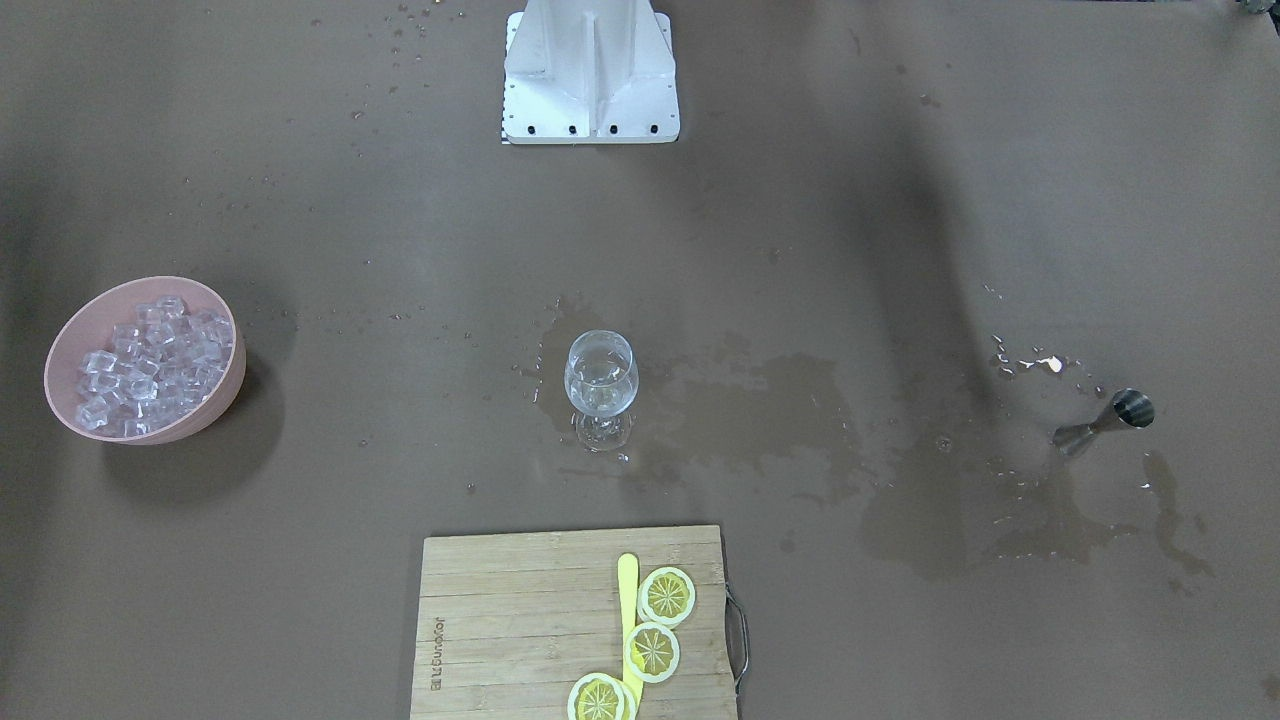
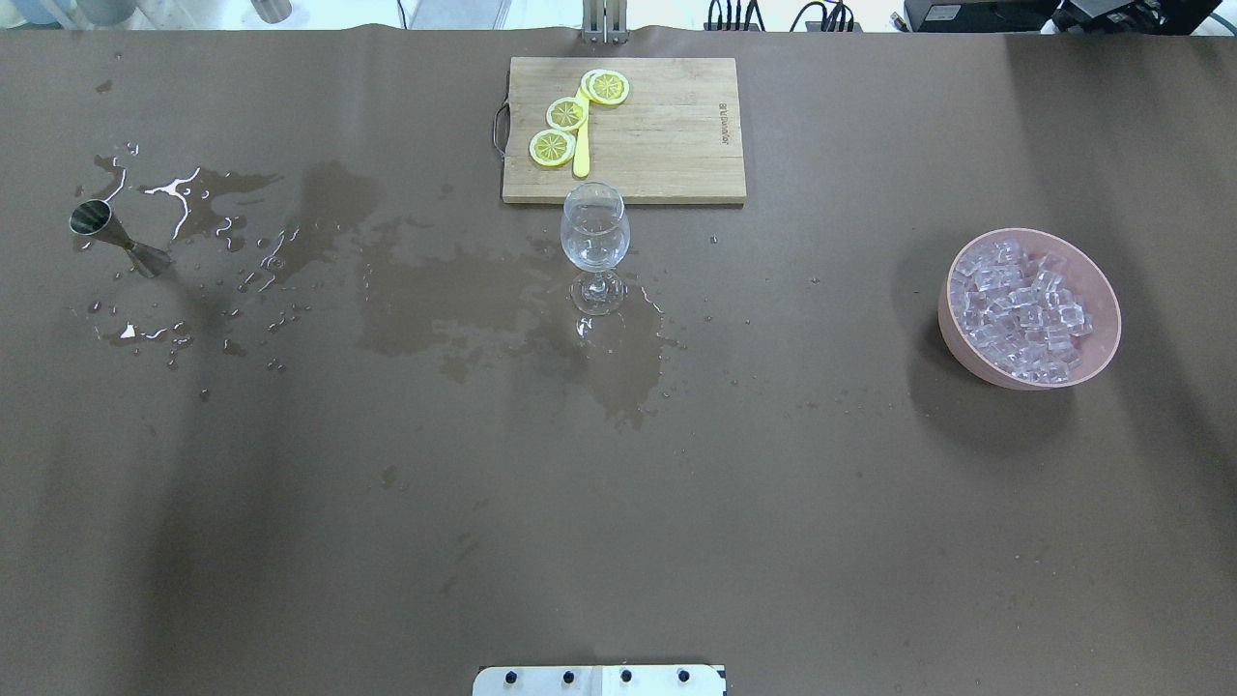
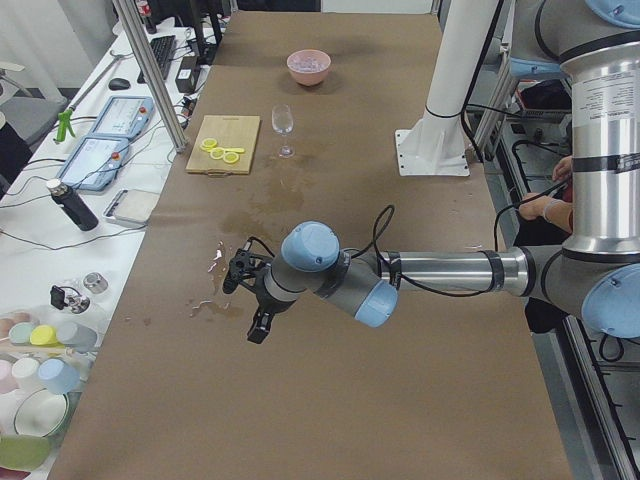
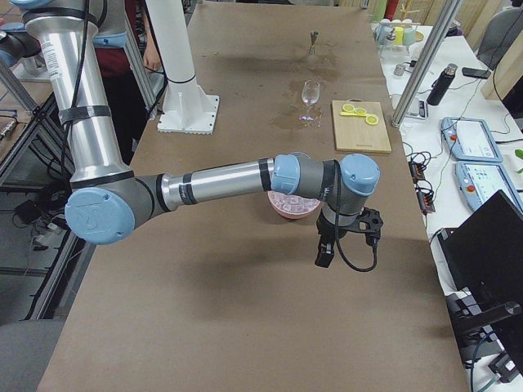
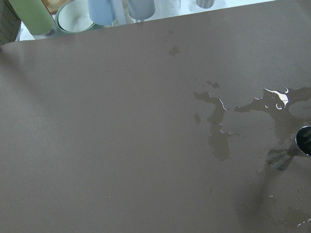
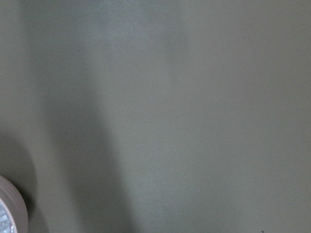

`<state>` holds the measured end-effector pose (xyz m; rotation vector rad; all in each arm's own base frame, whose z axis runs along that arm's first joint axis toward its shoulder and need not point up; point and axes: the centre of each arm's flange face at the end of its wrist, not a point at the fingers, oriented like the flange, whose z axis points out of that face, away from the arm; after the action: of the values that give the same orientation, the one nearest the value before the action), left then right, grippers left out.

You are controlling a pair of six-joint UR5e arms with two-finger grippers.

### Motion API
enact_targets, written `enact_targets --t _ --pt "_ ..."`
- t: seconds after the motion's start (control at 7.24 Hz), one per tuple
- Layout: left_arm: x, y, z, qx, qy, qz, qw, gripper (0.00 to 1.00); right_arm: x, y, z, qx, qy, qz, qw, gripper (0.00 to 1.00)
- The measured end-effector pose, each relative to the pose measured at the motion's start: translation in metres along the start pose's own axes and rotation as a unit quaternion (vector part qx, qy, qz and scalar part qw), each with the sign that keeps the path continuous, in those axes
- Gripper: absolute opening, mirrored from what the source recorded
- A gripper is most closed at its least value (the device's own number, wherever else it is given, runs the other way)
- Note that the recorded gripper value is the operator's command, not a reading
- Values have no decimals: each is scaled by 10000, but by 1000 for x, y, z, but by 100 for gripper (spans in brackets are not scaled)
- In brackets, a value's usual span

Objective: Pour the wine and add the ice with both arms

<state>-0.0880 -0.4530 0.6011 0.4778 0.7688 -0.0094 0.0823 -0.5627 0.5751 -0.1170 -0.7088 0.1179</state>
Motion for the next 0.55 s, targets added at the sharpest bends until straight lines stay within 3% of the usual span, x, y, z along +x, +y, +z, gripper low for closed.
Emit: enact_targets --t 0.55 --pt "-1 0 0 -10 -23 -18 10000 98 -8 -1 -9 87 -37 -28 10000 100"
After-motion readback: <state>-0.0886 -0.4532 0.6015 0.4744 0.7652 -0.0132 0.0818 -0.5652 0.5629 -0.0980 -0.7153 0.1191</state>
